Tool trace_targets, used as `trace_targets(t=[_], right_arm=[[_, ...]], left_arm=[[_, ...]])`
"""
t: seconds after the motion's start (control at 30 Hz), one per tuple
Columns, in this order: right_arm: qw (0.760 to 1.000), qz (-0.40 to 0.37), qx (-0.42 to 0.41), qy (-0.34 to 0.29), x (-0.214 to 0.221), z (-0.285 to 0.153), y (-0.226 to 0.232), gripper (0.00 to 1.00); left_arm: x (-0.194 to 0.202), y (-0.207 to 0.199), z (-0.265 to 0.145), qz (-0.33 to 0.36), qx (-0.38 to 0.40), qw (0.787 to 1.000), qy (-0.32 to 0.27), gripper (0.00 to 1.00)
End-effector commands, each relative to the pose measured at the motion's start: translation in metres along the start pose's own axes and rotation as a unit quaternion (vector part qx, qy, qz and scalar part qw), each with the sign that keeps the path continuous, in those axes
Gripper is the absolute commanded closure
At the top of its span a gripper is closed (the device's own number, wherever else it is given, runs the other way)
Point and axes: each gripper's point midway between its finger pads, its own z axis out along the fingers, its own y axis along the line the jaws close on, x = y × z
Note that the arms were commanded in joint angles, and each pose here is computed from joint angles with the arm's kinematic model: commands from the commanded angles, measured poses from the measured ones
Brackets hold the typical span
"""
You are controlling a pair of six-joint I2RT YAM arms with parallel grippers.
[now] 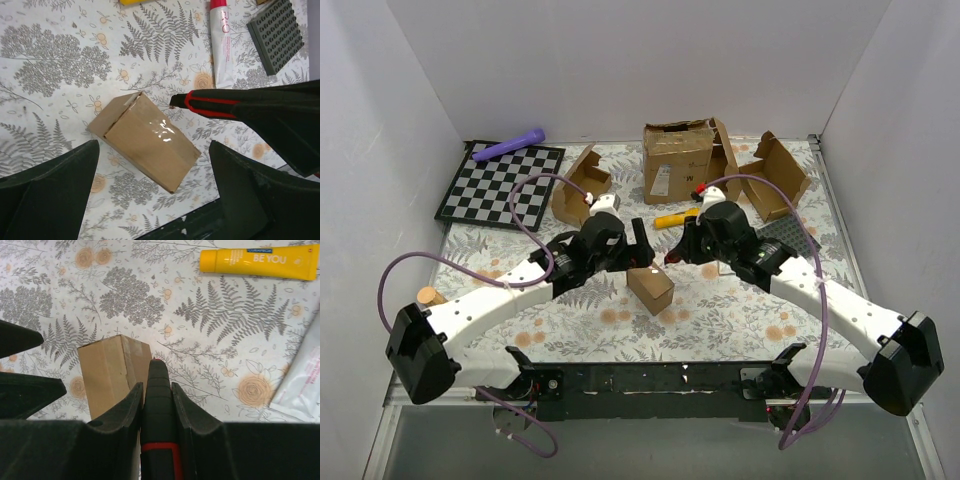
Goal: Unpack the express box
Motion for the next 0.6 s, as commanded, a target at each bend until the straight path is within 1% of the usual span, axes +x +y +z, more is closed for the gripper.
trace_targets(t=[0.0, 0.03, 0.07, 0.17, 0.2, 0.37, 0.5, 0.57], right_arm=[[0.998, -0.002, 0.045, -0.040, -0.014, -0.019, -0.017, 0.99], [0.998, -0.003, 0.051, -0.036, -0.010, -0.020, -0.020, 0.99], [0.998, -0.004, 0.053, -0.030, -0.005, -0.020, -0.022, 0.99], [0.999, -0.004, 0.044, -0.011, 0.012, -0.018, -0.023, 0.99], [0.999, -0.004, 0.040, -0.003, 0.021, -0.016, -0.024, 0.99], [1.000, 0.001, 0.009, 0.012, 0.038, -0.011, -0.011, 0.99], [1.000, -0.001, -0.003, 0.015, 0.045, -0.010, 0.001, 0.99], [1.000, -0.004, -0.011, 0.015, 0.048, -0.010, 0.008, 0.99]], left_arm=[[0.012, -0.010, -0.001, -0.072, -0.022, 0.996, 0.043, 0.04], [0.015, -0.008, -0.001, -0.084, -0.035, 0.995, 0.051, 0.02], [0.025, -0.004, 0.000, -0.079, -0.058, 0.993, 0.069, 0.02], [0.037, 0.003, -0.001, -0.081, -0.096, 0.988, 0.090, 0.02], [0.039, 0.005, -0.001, -0.082, -0.104, 0.987, 0.087, 0.02], [0.045, 0.004, 0.000, -0.098, -0.102, 0.985, 0.094, 0.02], [0.044, 0.003, 0.006, -0.103, -0.116, 0.983, 0.094, 0.02], [0.050, 0.006, 0.011, -0.099, -0.131, 0.981, 0.105, 0.02]])
